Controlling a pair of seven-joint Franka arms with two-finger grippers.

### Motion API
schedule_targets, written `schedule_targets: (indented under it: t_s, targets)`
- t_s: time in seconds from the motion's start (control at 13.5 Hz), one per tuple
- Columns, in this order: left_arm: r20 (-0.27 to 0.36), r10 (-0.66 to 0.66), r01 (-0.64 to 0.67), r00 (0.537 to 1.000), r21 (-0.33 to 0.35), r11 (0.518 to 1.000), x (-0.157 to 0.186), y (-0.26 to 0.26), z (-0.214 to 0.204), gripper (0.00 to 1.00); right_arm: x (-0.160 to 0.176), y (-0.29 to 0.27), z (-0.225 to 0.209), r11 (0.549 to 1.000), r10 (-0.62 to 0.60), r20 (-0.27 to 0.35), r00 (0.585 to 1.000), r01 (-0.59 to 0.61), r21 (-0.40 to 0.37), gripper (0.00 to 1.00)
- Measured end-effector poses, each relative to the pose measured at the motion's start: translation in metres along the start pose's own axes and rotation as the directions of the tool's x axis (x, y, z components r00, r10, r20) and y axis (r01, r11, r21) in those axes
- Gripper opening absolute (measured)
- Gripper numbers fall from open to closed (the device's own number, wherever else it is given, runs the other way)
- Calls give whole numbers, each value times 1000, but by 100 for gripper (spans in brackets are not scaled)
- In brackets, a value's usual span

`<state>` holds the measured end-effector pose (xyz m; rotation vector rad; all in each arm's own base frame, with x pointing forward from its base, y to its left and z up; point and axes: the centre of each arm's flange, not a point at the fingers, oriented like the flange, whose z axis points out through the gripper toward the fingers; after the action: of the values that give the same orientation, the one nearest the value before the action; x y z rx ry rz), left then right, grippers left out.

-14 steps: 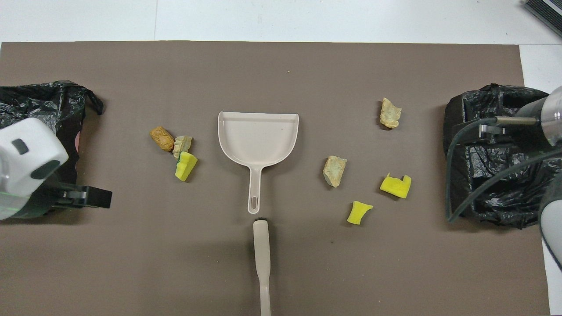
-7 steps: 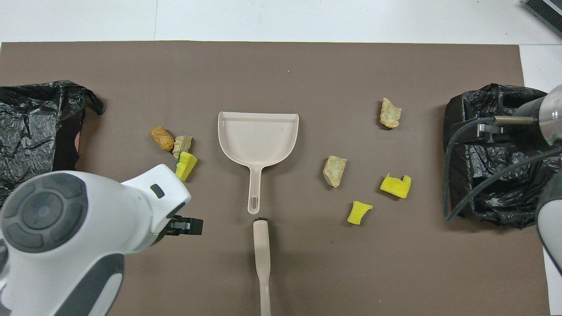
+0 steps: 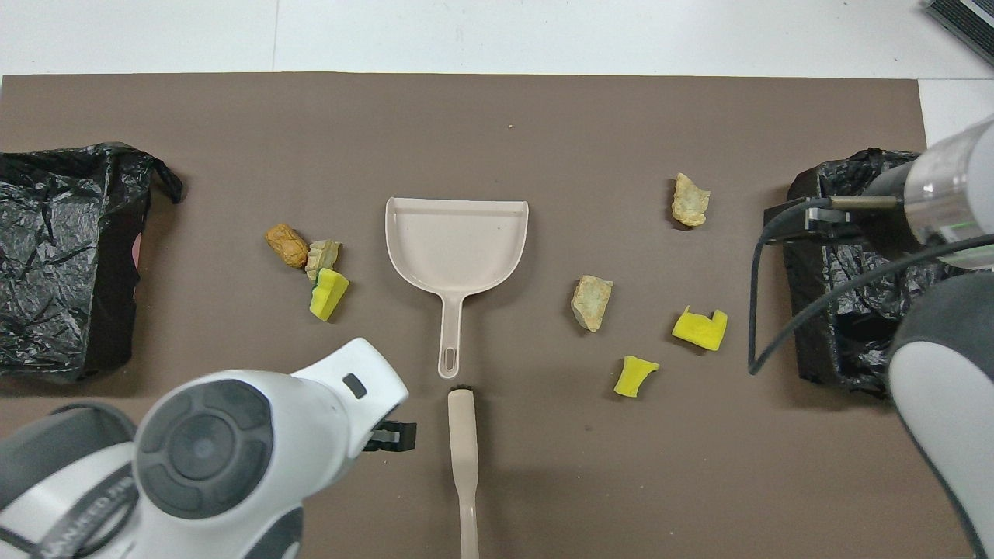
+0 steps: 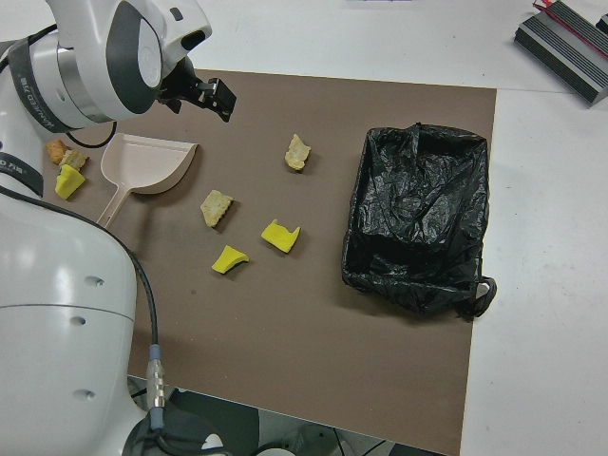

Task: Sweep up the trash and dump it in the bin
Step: 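Grasp the dustpan handle with the right gripper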

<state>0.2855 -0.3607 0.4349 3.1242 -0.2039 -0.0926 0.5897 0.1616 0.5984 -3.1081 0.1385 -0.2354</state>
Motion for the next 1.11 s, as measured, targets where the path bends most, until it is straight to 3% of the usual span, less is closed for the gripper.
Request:
schedule_targets:
  t_s: [0.3, 0.52, 1.03, 1.11]
  targets:
    - [14, -5, 5, 1000, -15, 1000, -58, 51, 53, 100, -13, -76, 50, 1000, -30, 40, 999, 30, 6, 100]
    - [27, 5, -5, 1000, 4, 1000, -77, 53, 76, 100, -31, -133, 72, 999, -28, 18, 999, 27, 24, 100]
    - [4, -13, 13, 1000, -25, 1000, -77, 48, 93, 100, -67, -215, 141, 999, -35, 70, 997, 33, 26, 100]
    - [1, -17, 17, 1000, -28, 999, -76, 48, 95, 92, -69, -225, 151, 999, -46, 78, 996, 44, 26, 100]
